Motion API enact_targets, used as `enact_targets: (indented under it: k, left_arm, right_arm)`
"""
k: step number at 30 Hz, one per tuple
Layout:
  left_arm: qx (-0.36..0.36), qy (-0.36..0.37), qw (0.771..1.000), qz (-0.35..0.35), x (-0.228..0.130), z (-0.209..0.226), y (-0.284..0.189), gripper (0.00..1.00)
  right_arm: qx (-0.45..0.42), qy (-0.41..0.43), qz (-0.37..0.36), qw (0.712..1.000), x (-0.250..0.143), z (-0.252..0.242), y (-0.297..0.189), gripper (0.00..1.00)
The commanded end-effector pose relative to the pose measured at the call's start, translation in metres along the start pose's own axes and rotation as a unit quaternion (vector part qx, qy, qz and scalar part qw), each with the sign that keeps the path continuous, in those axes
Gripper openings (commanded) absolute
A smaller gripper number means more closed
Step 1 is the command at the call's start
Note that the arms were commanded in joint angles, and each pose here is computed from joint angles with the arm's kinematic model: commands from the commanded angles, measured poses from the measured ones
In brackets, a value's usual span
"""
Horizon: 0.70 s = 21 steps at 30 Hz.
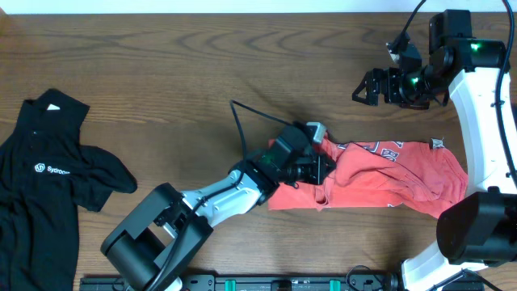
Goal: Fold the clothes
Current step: 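Fold the left end rightward over the strip with the left gripper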
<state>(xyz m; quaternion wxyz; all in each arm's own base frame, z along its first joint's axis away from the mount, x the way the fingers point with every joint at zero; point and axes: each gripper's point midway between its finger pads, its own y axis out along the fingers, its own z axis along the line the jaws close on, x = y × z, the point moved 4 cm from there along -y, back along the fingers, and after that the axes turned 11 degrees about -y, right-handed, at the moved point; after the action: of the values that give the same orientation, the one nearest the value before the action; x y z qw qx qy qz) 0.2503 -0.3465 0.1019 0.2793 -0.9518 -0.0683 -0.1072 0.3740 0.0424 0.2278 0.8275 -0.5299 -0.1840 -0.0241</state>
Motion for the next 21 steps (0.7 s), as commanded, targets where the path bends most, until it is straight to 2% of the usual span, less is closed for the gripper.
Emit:
enact_targets:
  k: [1,3,4,6,10,14,17,21]
  left_arm:
    - [-0.002,0.013,1.000,0.011,-0.008,-0.005,0.009,0.06]
    - [0.000,0.014,1.000,0.019,-0.014,-0.005,0.013,0.10]
    - [0.001,0.014,1.000,0.021,-0.015,-0.004,0.014,0.24]
    - [0.002,0.014,1.000,0.023,-0.017,-0.003,0.015,0.60]
    - [0.005,0.012,1.000,0.015,-0.010,0.001,0.013,0.85]
    - [0.016,-0.005,1.000,-0.013,0.016,0.016,0.001,0.95]
    - [0.019,-0.029,0.999,-0.035,0.044,0.030,-0.016,0.98]
    - [-0.022,-0.036,0.998,-0.038,0.072,0.029,-0.043,1.00]
  right_arm:
    - [0.004,0.000,-0.019,1.000,0.005,0.005,-0.010,0.99]
    - [0.004,0.001,-0.016,1.000,0.004,0.005,-0.010,0.99]
    - [0.005,0.002,-0.014,1.000,0.003,0.005,-0.010,0.99]
    - [0.005,0.003,-0.012,1.000,0.002,0.005,-0.010,0.99]
    - [0.007,0.004,-0.012,1.000,0.002,0.006,-0.010,0.99]
    - [0.007,0.005,-0.010,1.000,0.001,0.006,-0.010,0.99]
    - [0.006,0.007,-0.015,1.000,0.003,0.004,-0.012,0.99]
    - [0.003,0.012,-0.024,1.000,0.005,-0.001,-0.018,0.99]
